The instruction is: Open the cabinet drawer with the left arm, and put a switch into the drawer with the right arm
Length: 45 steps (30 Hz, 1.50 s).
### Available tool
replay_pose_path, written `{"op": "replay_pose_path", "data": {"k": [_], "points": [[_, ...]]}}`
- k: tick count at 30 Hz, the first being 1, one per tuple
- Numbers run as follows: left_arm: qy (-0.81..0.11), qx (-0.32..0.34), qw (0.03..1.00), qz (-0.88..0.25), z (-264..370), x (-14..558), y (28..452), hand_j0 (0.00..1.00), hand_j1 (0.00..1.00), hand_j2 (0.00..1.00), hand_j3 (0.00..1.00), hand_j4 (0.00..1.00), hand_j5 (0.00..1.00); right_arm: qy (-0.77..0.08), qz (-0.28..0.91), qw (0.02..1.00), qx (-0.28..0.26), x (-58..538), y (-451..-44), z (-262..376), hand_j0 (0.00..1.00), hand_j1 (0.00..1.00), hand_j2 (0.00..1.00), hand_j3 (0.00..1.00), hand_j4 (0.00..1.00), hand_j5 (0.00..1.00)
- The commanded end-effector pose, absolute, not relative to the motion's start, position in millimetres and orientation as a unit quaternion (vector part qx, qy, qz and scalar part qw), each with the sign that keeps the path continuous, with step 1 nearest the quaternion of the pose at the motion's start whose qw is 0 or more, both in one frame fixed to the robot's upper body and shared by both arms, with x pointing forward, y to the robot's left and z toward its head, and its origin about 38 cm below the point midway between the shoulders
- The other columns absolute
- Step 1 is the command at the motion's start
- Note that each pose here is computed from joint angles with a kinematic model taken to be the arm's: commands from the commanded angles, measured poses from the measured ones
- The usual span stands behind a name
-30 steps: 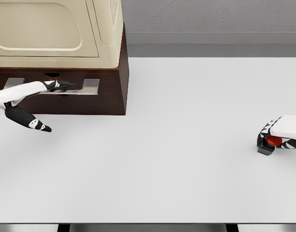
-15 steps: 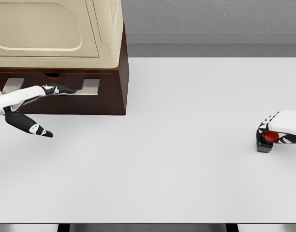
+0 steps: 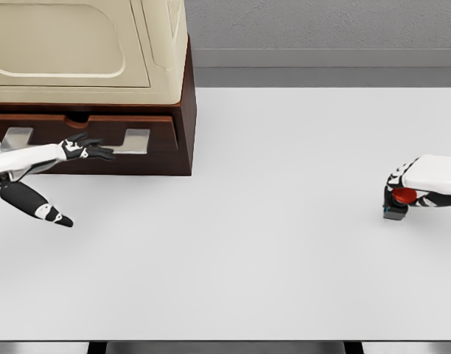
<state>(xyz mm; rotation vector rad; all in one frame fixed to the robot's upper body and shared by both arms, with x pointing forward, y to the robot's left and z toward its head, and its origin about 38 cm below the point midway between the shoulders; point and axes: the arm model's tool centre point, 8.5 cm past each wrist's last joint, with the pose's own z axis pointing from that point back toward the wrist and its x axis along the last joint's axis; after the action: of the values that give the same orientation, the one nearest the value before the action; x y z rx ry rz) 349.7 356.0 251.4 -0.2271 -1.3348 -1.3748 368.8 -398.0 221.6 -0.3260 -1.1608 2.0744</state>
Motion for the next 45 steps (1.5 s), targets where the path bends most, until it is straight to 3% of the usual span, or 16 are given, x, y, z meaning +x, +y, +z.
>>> {"op": "replay_pose_path", "data": {"k": [1,22,45], "points": [[-0.516,-0.052,0.559,-0.647,231.0,345.8,364.2,1.0,1.0,1.0,1.0,1.0,1.0,-0.458,0.802,0.363,-0.123,369.9,-394.3,220.3,0.48,0.48,0.48,0.48,0.48,0.48],[-0.506,-0.065,0.577,-0.638,245.2,339.1,380.5,1.0,1.0,1.0,1.0,1.0,1.0,-0.539,0.775,0.308,-0.117,400.3,-335.7,239.5,0.47,0.47,0.47,0.47,0.47,0.47],[-0.511,-0.082,0.6,-0.611,252.2,335.1,389.8,1.0,1.0,1.0,1.0,1.0,1.0,-0.578,0.788,0.196,-0.079,426.5,-233.5,270.5,0.45,0.45,0.45,0.45,0.45,0.45]]}}
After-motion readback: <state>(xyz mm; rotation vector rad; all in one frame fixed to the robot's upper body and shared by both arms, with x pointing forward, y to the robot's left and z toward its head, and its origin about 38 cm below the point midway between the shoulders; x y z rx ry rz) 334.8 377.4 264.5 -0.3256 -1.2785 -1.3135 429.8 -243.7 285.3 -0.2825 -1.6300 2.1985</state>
